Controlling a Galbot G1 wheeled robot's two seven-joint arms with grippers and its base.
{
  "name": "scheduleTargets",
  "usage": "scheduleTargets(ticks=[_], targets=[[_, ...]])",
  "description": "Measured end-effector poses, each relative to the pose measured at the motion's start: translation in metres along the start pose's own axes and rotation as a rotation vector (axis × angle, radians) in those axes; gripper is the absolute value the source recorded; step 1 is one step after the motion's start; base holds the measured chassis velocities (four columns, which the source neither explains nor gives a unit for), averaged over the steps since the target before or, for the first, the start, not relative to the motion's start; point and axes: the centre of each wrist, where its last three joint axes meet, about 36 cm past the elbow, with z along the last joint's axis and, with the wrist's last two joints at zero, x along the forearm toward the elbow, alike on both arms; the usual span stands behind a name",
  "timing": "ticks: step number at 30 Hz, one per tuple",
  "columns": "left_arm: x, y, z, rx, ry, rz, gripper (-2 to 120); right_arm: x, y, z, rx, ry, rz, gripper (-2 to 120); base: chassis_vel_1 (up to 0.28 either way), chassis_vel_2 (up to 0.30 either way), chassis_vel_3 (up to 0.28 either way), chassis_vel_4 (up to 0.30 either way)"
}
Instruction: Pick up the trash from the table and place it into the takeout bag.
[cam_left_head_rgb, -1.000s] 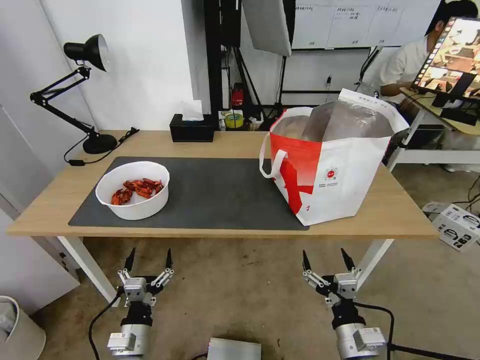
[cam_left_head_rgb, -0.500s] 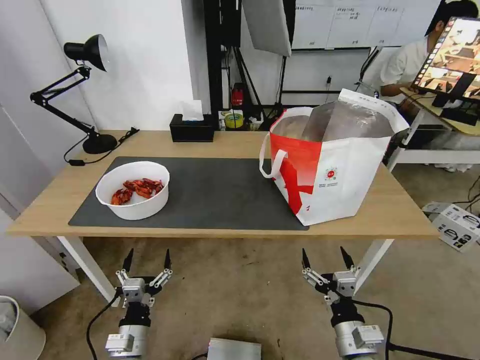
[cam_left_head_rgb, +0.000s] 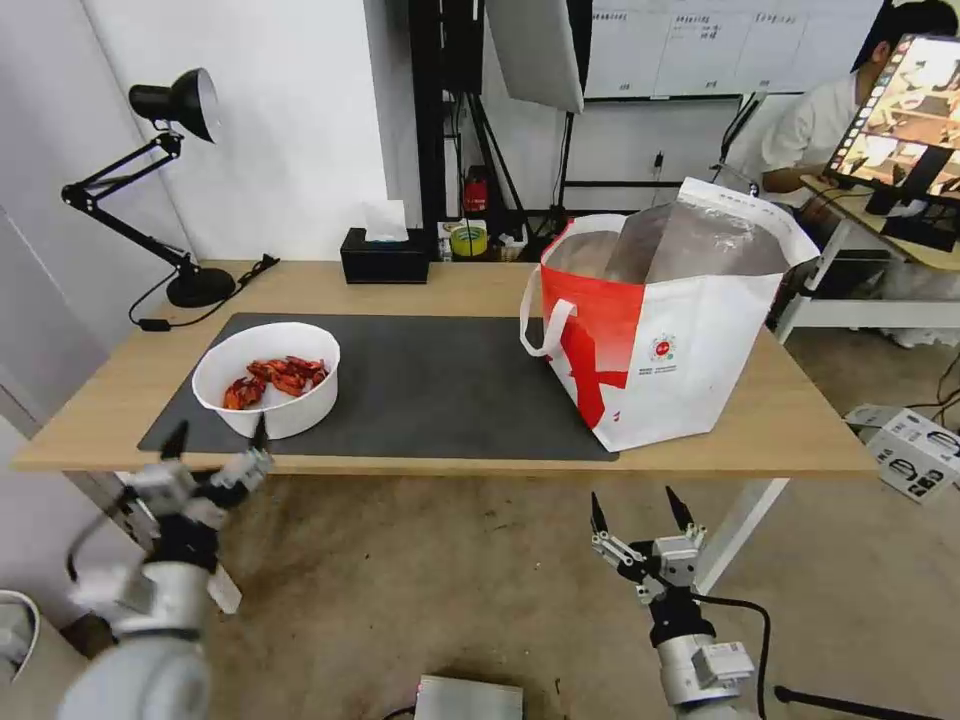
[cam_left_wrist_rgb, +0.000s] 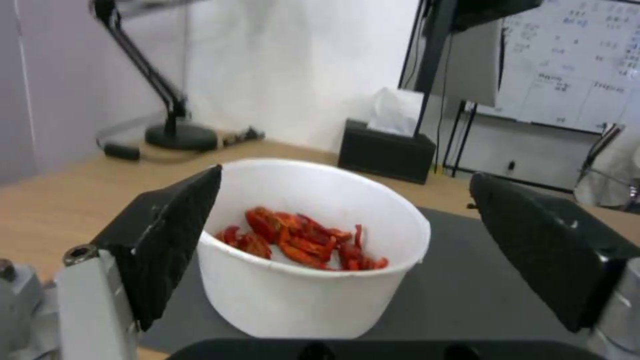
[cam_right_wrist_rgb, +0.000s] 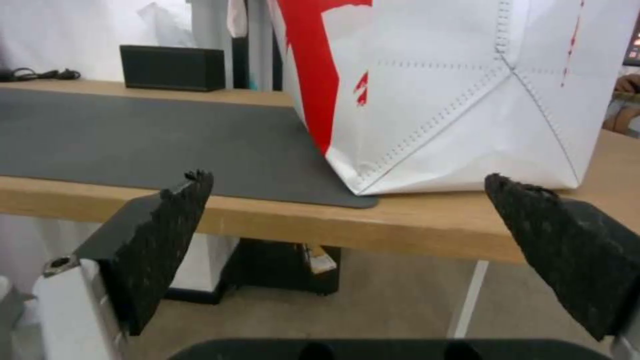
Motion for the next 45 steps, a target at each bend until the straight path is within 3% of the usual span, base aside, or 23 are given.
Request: scheduleTargets(ticks=[2,6,12,13,16,22,35,45], targets=[[-0.014,0.0,-0.022,0.067,0.073,-0.012,100,-0.001,-0.001,-0.002,0.002,-0.005,-0.002,100,0.0,0.0,0.0,0.0],[-0.033,0.008,-0.035,0.089,0.129,-0.018,100,-0.001,0.0,-0.003,0.001,-0.008,-0.003,100,0.0,0.0,0.0,0.0],[-0.091,0.041,-0.055,0.103,0.284,-0.046,100,-0.004,0.0,-0.006,0.0,-0.019,-0.003,100,0.0,0.0,0.0,0.0],[-0.091,0.041,-0.055,0.103,0.284,-0.046,100,-0.004,0.0,-0.006,0.0,-0.019,-0.003,100,0.0,0.0,0.0,0.0],[-0.111,0.068,-0.063,0.067,0.317,-0.103,100,-0.014,0.003,-0.009,-0.001,-0.024,-0.022,100,0.0,0.0,0.0,0.0],[-0.132,0.088,-0.063,0.04,0.36,-0.143,100,-0.016,0.004,-0.008,-0.005,-0.021,-0.024,100,0.0,0.0,0.0,0.0],[-0.154,0.087,-0.06,0.087,0.507,-0.126,100,-0.02,0.004,-0.007,-0.003,-0.022,-0.019,100,0.0,0.0,0.0,0.0],[-0.172,0.081,-0.066,0.067,0.579,-0.134,99,-0.02,0.003,-0.006,-0.002,-0.019,-0.013,100,0.0,0.0,0.0,0.0]])
